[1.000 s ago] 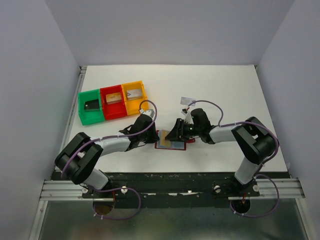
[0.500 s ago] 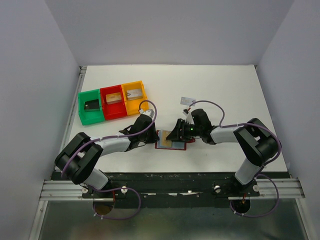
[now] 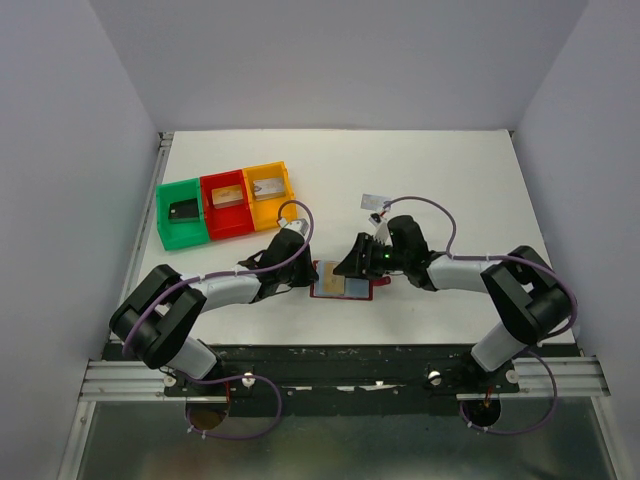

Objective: Take the credit cards out of the card holder
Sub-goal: Remove the credit card from the card holder.

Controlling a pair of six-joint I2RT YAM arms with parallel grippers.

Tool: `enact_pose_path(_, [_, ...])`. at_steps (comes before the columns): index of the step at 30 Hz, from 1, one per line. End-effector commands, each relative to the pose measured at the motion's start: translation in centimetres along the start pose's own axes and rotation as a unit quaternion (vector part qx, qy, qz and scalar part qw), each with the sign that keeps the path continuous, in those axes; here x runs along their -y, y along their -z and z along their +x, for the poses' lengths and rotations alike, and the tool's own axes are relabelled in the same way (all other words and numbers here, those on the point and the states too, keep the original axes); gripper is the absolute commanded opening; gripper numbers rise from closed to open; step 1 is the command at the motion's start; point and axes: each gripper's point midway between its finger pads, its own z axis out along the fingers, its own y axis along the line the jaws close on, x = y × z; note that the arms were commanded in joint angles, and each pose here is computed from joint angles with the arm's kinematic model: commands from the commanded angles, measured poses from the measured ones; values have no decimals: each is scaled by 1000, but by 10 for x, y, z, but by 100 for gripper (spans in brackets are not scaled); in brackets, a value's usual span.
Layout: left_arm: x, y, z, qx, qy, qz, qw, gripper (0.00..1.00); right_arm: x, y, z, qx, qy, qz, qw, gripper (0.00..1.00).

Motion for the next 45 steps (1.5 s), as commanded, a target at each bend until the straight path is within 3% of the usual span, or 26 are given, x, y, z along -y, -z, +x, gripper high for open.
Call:
enact_pose_path(1, [-7,-2,11,-11,0,-10,1000,0,4,2,0,2,3,17,1000,61])
enact_pose_path(23, [-3,-3,11,-14,0,0,1000,0,25,-14,12,-24,-18,28,999,61])
enact_pose_path(32, [-2,-5,13,-19,2,6,1000,0,12,-18,10,-21,-27,-15,999,49])
enact_pose_path(45, [1,-10,20,-33,3,17,999,0,5,-26,11,-30,-42,-51,997,48])
